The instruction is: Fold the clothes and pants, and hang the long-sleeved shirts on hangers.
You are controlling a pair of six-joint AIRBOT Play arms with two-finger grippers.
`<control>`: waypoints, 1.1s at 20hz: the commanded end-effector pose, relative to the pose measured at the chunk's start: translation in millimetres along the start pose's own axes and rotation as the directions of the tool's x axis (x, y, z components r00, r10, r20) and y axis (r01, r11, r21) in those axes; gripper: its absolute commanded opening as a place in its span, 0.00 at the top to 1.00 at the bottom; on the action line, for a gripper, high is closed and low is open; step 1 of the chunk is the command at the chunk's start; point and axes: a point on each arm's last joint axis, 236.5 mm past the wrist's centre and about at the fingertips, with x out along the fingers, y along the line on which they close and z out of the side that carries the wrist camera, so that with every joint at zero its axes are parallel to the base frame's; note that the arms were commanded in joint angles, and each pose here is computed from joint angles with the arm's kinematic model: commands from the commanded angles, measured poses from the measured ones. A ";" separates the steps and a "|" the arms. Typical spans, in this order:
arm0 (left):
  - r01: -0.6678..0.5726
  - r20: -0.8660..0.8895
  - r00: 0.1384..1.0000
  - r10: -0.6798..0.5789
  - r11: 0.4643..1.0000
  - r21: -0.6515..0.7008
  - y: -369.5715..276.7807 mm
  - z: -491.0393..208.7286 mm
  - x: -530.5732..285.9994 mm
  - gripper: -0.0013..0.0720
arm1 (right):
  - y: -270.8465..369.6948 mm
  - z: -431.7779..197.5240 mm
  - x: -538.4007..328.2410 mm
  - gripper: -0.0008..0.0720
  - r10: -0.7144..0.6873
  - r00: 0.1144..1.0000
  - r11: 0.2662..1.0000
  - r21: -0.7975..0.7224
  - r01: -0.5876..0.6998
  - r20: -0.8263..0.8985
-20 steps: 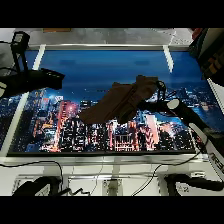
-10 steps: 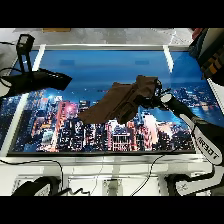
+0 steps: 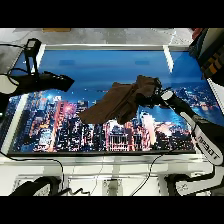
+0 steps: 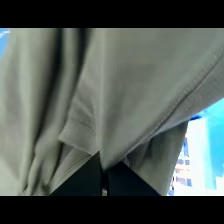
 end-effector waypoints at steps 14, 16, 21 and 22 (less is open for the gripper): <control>0.053 -0.309 0.947 -0.082 0.993 -0.101 -5.8 -86.0 10.0 0.36 | -27.5 65.5 -336.5 0.97 -0.347 0.854 0.850 -0.255 0.461 0.386; 0.065 -0.363 0.924 -0.116 0.987 -0.149 -9.9 -116.7 18.2 0.36 | -59.9 51.0 -348.1 0.97 -0.468 0.821 0.801 -0.236 0.551 0.327; 0.086 -0.340 0.907 -0.249 0.899 -0.429 -33.3 -186.2 56.2 0.35 | -76.9 48.7 -345.6 0.97 -0.502 0.813 0.795 -0.214 0.568 0.294; 0.086 -0.326 0.907 -0.267 0.874 -0.479 -38.5 -194.4 65.9 0.28 | -77.7 48.9 -343.1 0.97 -0.500 0.817 0.798 -0.214 0.564 0.287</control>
